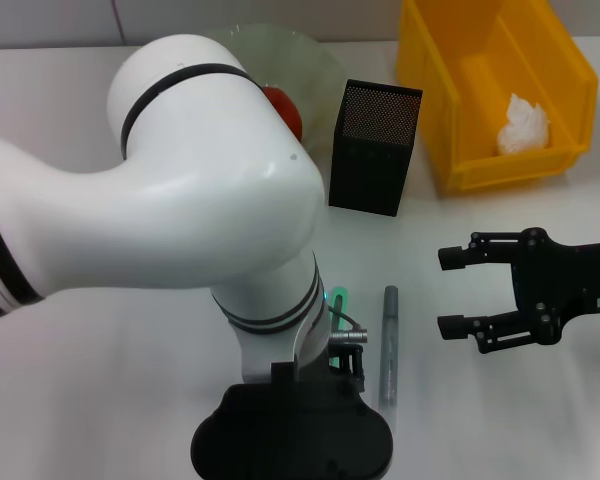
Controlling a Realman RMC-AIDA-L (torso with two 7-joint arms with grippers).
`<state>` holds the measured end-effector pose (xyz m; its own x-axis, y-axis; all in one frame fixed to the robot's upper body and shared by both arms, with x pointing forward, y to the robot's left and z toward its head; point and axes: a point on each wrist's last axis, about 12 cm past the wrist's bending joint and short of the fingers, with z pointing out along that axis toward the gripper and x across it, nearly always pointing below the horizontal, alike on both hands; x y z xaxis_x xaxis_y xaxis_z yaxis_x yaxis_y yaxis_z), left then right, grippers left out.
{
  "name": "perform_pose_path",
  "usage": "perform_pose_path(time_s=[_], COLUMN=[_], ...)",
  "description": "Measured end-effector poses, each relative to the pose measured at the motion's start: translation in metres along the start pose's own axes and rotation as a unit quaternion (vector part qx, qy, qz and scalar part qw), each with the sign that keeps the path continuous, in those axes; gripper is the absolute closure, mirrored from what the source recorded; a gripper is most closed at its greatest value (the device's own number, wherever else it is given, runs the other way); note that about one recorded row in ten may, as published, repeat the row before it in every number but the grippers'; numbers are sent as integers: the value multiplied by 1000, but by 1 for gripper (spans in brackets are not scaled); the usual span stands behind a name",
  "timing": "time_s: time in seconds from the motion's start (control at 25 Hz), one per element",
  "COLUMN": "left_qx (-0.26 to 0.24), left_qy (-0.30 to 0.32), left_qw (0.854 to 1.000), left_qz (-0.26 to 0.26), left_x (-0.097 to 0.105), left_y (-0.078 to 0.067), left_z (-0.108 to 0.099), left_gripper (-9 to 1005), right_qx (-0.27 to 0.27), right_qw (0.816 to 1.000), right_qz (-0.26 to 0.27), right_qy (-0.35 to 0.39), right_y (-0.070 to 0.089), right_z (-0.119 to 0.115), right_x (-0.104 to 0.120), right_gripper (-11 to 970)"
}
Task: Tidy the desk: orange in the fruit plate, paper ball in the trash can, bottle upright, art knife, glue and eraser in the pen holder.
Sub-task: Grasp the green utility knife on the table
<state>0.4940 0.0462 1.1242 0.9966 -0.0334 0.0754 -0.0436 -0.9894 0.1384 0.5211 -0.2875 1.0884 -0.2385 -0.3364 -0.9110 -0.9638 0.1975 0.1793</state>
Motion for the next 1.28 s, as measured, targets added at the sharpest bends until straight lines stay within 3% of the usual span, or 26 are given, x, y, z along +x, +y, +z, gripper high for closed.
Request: perform_pose_path(time_s=[1.04, 1.28], left_qx=[-3, 0], left_qy=[0, -2], left_qw=[1000, 1000], left_qz=[3, 0], left_x=[-3, -3], left_y=[2, 0], left_z=[0, 2], left_gripper=[412, 507], right_qx=[-2, -3], right_qw=[1000, 1000], right_qz=[-7, -10], right_qy=[-1, -2], right_y=[1, 2], right_z=[0, 0], right_x=[0, 1], right_gripper=[145, 146])
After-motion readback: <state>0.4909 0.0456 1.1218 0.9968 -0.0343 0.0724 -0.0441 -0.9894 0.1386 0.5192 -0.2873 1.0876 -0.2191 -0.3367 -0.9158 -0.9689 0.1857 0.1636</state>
